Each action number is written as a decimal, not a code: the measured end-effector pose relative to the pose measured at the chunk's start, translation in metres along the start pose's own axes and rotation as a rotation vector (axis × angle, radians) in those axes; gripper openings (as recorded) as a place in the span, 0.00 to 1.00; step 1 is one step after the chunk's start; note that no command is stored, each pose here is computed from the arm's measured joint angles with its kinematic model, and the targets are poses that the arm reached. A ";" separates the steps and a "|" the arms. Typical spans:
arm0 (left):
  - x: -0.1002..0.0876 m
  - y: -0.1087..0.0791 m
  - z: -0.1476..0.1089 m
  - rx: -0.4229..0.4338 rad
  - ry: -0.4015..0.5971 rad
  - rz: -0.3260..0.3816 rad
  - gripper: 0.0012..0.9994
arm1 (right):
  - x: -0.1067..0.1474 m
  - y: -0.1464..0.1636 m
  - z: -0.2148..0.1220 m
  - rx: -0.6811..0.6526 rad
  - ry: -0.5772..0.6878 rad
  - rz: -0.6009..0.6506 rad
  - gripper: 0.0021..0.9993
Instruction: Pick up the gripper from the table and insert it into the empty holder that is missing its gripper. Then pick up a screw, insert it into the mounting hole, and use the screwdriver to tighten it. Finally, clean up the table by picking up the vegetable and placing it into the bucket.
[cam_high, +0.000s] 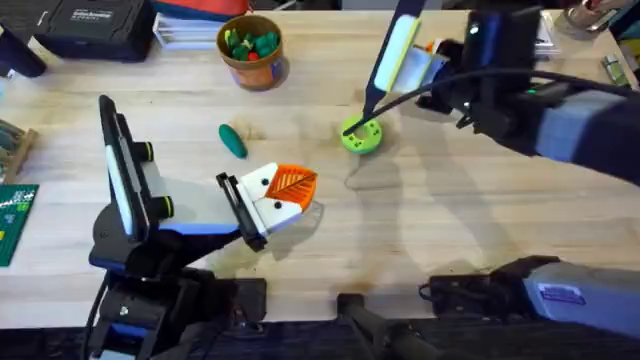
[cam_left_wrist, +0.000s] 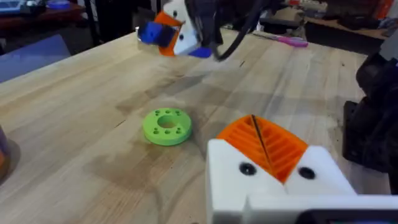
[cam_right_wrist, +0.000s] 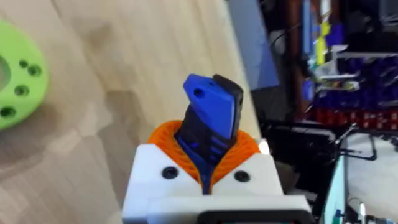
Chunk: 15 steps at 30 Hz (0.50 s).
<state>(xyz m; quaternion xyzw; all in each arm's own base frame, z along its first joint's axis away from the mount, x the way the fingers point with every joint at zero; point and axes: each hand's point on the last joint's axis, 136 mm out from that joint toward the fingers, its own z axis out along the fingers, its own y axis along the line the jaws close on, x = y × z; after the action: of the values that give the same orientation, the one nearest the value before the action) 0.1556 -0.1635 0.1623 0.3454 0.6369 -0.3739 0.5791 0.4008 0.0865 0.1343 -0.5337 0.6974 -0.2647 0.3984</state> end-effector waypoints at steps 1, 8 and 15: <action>0.000 0.000 0.000 0.000 0.000 0.000 0.00 | 0.006 0.007 0.007 -0.023 0.019 -0.006 0.03; 0.000 0.000 0.000 0.000 0.000 0.000 0.00 | 0.027 0.052 0.036 -0.151 0.089 -0.037 0.08; 0.000 0.000 0.000 0.000 0.000 0.000 0.00 | 0.029 0.057 0.037 -0.163 0.104 0.003 0.64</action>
<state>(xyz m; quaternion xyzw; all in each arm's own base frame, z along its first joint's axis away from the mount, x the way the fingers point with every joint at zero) 0.1557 -0.1635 0.1623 0.3453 0.6369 -0.3738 0.5791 0.3980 0.0771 0.0616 -0.5489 0.7371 -0.2337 0.3174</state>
